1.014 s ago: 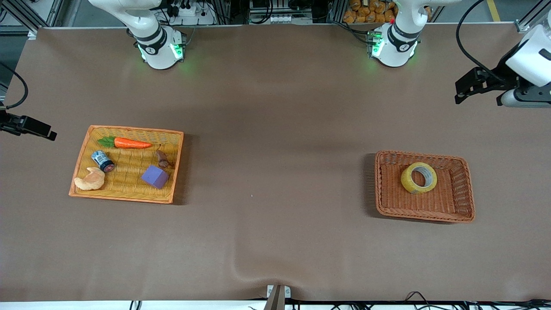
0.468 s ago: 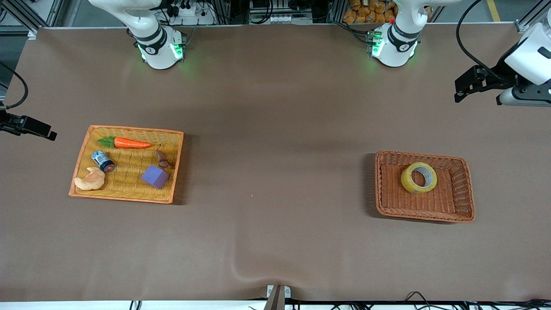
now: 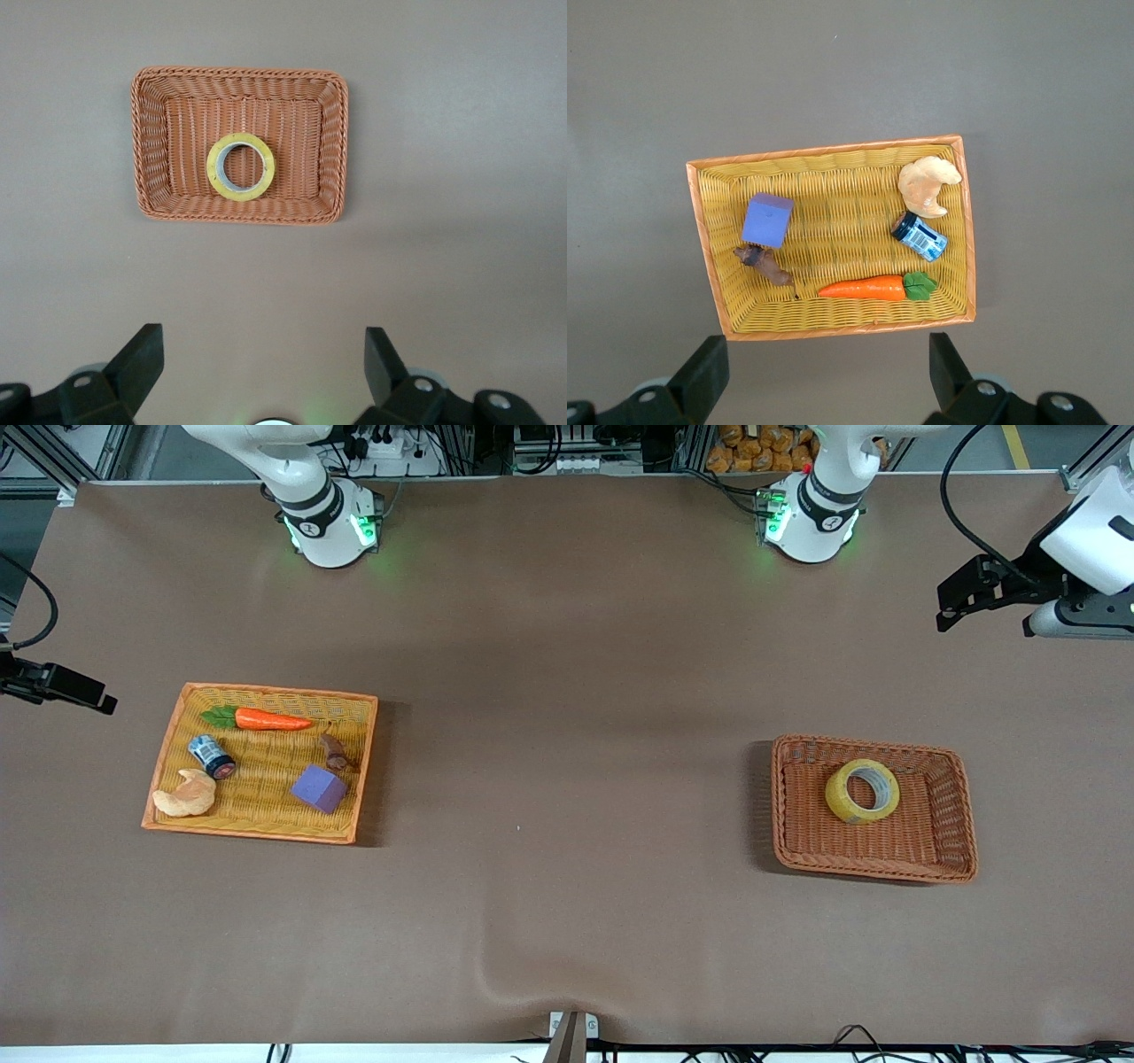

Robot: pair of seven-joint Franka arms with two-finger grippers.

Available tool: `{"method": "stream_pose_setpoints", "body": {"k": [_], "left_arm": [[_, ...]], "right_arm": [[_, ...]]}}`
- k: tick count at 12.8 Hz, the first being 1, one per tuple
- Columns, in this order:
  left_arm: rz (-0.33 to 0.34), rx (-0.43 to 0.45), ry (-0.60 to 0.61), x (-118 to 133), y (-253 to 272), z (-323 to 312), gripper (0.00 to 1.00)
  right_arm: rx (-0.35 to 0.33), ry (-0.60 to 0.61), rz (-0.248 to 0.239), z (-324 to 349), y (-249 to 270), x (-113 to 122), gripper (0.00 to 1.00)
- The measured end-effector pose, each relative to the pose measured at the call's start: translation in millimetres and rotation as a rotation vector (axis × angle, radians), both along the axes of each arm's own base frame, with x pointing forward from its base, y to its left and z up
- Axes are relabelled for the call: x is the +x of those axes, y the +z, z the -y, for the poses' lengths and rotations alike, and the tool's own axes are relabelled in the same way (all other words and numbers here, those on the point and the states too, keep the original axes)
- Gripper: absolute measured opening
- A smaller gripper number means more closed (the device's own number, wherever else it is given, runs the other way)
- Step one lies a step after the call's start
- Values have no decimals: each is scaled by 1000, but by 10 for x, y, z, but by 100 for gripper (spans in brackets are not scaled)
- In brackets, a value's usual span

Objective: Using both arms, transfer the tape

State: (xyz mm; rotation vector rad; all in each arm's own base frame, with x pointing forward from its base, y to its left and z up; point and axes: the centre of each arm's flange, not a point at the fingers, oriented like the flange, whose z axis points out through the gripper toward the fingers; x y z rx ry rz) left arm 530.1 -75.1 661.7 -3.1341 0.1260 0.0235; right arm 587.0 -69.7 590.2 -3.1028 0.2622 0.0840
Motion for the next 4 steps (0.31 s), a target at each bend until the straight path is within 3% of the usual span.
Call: {"method": "stream_pose_setpoints", "body": {"k": [2,4], "left_arm": [[-1,0,0,0,-2,0,100],[-2,0,0,1,-10,1,100]], "right_arm": [[-1,0,8,-1,20,5,100],[-8,0,61,1,181,33,100]]}}
